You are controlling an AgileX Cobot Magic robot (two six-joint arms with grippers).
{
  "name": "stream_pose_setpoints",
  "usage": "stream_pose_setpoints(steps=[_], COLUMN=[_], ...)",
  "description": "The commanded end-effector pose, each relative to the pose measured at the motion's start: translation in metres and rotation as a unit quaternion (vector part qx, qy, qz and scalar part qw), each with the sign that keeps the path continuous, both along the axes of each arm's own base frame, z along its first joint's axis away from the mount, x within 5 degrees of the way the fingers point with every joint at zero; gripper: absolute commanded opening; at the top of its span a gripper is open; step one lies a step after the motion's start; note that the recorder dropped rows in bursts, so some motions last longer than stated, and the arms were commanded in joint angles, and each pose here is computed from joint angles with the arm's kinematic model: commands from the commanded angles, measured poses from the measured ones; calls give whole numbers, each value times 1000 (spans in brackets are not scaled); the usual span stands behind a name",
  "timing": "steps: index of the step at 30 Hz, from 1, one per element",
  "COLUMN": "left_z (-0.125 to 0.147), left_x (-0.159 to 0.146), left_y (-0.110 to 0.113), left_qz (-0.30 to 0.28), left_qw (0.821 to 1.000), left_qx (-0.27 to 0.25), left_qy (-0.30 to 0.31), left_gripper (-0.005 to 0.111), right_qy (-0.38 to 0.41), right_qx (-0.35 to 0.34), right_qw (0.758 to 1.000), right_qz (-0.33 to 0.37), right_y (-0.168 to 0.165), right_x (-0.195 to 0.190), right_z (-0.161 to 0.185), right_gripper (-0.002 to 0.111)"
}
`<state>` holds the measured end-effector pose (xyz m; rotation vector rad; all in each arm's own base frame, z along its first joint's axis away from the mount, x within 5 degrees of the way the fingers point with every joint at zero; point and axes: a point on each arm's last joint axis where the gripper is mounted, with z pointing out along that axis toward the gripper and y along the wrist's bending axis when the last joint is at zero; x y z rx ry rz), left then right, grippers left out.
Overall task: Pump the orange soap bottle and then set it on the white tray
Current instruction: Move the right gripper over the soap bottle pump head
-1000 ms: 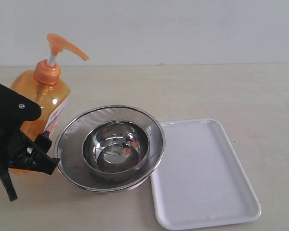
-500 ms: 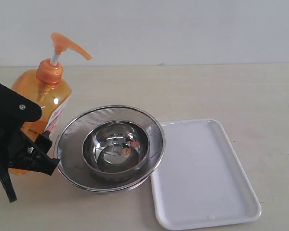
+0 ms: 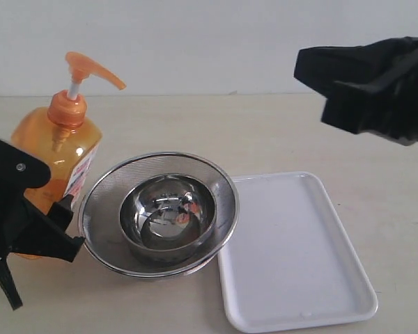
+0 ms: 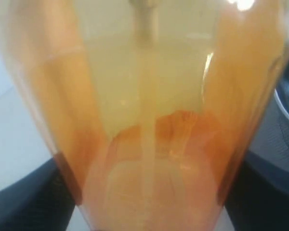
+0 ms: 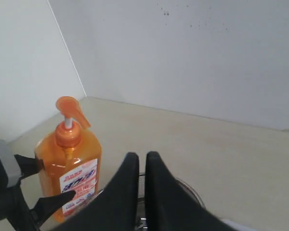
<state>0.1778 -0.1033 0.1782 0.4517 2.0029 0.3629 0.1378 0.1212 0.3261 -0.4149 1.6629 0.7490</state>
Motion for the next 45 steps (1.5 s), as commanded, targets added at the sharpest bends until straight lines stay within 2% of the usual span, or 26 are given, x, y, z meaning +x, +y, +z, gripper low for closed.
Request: stream_pose_setpoints(steps=[1,7,15,21,25,30,34,40,45], left_z=[4,-1,-20,-21,-21,-20,-20,-20,-20], left_x=[-1,0,6,7,7,7,7,7,7], left_y=[6,4,2,1,1,-1,-1,-1,-2], left_qz=[14,14,31,28,27,21,18,17,13], left_qw=[998,999,998,998,998,998,998,998,998], left_qx=[-9,-8,22,23,23,22,21,21,22], left_qy=[-53,-50,-41,-46,-47,-50,-50,-51,-52], left_gripper=[5,5,5,5,5,5,5,5,5], right_qy=[0,-55,-49,-25,-1,1,19,41,72], right_qx=[-20,-12,-38,-61,-86,-113,-138,-155,-159], right_qw=[1000,998,998,998,996,991,987,985,978], right_qz=[6,27,14,2,11,74,82,68,118], right_y=[12,16,15,23,43,91,119,140,162], right_x=[11,11,13,27,42,42,51,70,75], right_z=[0,9,16,18,15,16,18,33,44], right_gripper=[1,1,1,1,1,1,1,1,1])
